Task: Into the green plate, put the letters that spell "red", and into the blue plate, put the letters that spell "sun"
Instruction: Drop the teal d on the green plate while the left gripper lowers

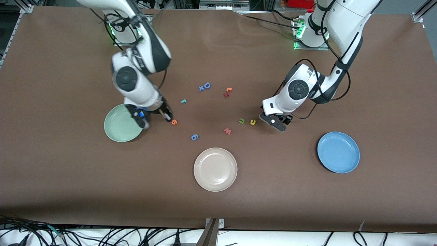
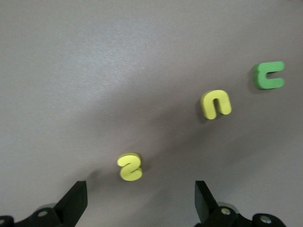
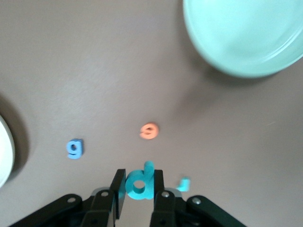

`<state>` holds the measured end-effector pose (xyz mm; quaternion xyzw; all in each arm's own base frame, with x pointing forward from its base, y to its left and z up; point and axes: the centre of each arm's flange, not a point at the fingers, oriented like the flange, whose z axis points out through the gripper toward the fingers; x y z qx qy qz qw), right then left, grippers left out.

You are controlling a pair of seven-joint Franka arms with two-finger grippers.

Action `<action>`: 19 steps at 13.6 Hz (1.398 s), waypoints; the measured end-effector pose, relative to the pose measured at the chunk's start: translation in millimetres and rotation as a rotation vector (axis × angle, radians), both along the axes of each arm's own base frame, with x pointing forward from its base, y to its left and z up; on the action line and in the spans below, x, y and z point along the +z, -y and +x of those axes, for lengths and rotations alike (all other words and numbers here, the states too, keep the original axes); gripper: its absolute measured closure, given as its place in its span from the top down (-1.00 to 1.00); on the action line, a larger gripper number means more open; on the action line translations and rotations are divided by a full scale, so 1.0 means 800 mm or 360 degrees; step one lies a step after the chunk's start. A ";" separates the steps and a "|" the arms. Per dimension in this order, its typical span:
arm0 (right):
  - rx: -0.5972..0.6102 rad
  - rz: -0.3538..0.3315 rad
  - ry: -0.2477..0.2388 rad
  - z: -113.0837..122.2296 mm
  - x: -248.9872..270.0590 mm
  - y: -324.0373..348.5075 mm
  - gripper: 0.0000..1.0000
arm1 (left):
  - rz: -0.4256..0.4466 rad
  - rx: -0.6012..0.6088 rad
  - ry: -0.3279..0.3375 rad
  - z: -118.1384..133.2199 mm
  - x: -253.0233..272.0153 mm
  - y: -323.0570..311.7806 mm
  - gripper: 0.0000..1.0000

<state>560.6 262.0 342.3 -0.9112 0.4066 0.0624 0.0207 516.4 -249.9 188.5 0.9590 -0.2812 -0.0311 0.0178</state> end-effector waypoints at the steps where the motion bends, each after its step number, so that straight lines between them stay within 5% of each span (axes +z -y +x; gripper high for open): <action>1: 0.0071 0.0000 -0.0030 0.005 0.016 0.032 -0.45 | 0.0035 0.0008 0.0022 0.000 -0.001 0.000 1.00; 8: 0.0588 0.0009 -0.0081 0.035 0.006 0.240 -0.45 | 0.0080 0.0074 0.0053 -0.001 -0.008 0.003 1.00; 14: 0.0718 -0.0069 -0.0057 0.039 -0.085 0.269 -0.45 | 0.0011 0.0087 0.0079 0.001 -0.028 0.010 0.93; 19: 0.0739 -0.0067 -0.0067 0.039 -0.098 0.292 -0.45 | 0.0003 0.0108 0.0100 0.011 -0.023 0.006 -0.04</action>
